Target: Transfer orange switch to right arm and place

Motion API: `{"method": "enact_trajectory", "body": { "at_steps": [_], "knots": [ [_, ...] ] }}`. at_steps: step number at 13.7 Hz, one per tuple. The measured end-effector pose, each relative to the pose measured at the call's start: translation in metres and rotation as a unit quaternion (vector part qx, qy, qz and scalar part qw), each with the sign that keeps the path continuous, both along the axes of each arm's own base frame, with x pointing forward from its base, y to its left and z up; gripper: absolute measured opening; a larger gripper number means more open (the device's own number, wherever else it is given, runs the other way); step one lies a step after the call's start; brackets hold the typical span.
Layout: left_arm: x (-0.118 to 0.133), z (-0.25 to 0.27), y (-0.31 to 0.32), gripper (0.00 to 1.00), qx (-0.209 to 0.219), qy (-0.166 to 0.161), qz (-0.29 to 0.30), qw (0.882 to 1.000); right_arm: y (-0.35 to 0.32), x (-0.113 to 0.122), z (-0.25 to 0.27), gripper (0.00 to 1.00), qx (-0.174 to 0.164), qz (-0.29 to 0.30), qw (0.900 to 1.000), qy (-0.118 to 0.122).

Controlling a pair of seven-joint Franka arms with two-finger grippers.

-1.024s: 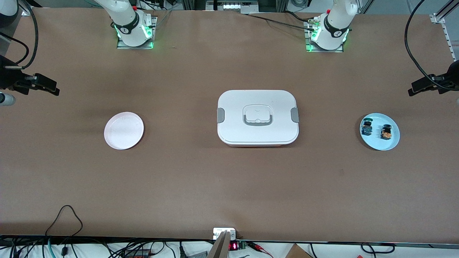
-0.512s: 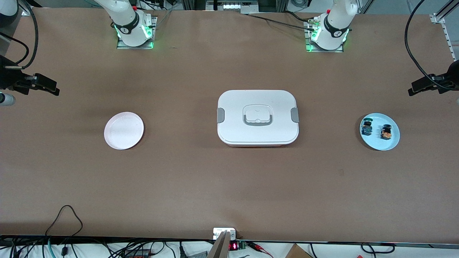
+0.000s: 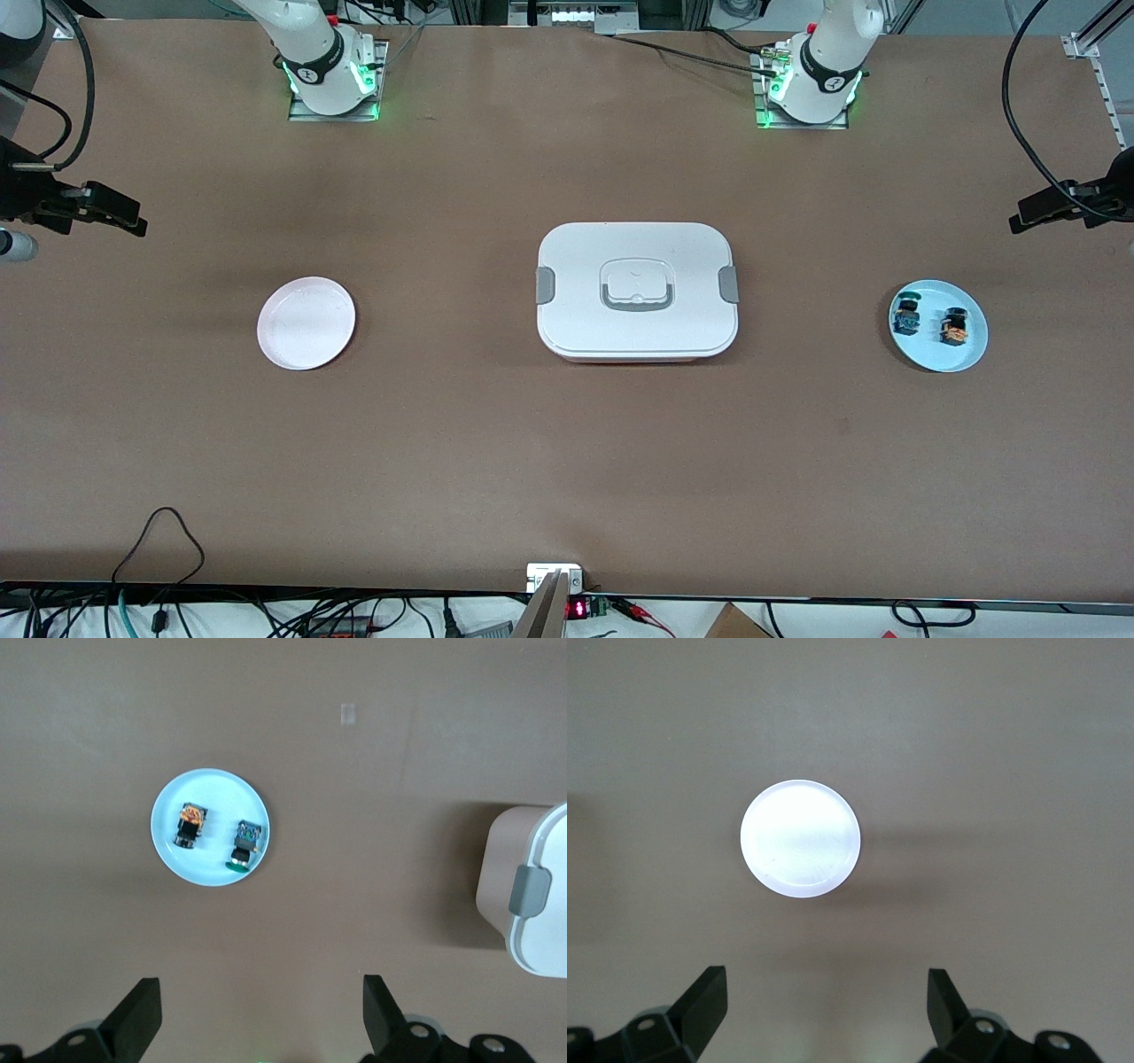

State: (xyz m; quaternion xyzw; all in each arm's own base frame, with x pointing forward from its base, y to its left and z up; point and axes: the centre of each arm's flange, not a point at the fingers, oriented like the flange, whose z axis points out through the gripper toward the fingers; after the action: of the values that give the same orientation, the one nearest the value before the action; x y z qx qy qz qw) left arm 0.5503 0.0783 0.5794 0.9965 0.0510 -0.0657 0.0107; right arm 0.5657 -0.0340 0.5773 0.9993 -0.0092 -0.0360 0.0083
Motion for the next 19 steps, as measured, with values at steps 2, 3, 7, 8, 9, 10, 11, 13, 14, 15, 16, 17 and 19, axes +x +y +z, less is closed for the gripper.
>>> {"method": "enact_trajectory", "body": {
  "at_steps": [2, 3, 7, 8, 9, 10, 11, 13, 14, 15, 16, 17, 19],
  "knots": [
    [-0.002, -0.004, -0.002, 1.0, -0.002, 0.015, -0.002, 1.0, 0.0, 0.0, 0.0, 1.0, 0.0, 0.0, 1.0, 0.0],
    [-0.002, -0.006, -0.004, 1.0, -0.003, 0.02, -0.004, 1.0, 0.0, 0.0, 0.0, 1.0, 0.0, 0.0, 1.0, 0.0],
    [-0.003, -0.011, -0.008, 1.0, -0.005, 0.035, -0.01, 0.999, 0.0, 0.0, 0.0, 1.0, 0.0, 0.0, 1.0, 0.0],
    [-0.004, -0.013, -0.009, 1.0, -0.009, 0.043, -0.025, 0.999, 0.0, 0.0, 0.0, 1.0, 0.0, 0.0, 1.0, 0.0],
    [-0.005, -0.016, -0.009, 1.0, -0.014, 0.051, -0.05, 0.997, 0.0, 0.0, 0.0, 1.0, 0.0, 0.0, 1.0, 0.0],
    [-0.005, -0.019, -0.009, 1.0, -0.02, 0.056, -0.075, 0.995, 0.0, 0.0, 0.0, 1.0, 0.0, 0.0, 1.0, 0.0],
    [-0.004, -0.023, -0.009, 1.0, -0.025, 0.06, -0.097, 0.993, 0.0, 0.0, 0.0, 1.0, 0.0, 0.0, 1.0, 0.0],
    [-0.001, -0.033, -0.006, 1.0, -0.021, 0.073, -0.136, 0.988, 0.0, 0.0, 0.0, 1.0, 0.0, 0.0, 1.0, 0.0],
    [0.0, -0.039, -0.002, 1.0, -0.009, 0.083, -0.166, 0.982, 0.0, 0.0, 0.0, 1.0, 0.0, 0.0, 1.0, 0.0],
    [0.001, -0.045, 0.001, 1.0, -0.005, 0.092, -0.198, 0.976, 0.0, 0.0, 0.0, 1.0, 0.0, 0.0, 1.0, 0.0],
    [0.003, -0.052, 0.003, 1.0, -0.009, 0.098, -0.231, 0.968, 0.0, 0.0, 0.0, 1.0, 0.0, 0.0, 1.0, 0.0],
    [0.003, -0.061, 0.008, 1.0, -0.016, 0.099, -0.269, 0.958, 0.0, 0.0, 0.0, 1.0, 0.0, 0.0, 1.0, 0.0],
    [0.003, -0.086, 0.028, 1.0, -0.035, 0.091, -0.339, 0.936, 0.0, 0.0, 0.0, 1.0, 0.0, 0.0, 1.0, 0.0]
  ]
}}
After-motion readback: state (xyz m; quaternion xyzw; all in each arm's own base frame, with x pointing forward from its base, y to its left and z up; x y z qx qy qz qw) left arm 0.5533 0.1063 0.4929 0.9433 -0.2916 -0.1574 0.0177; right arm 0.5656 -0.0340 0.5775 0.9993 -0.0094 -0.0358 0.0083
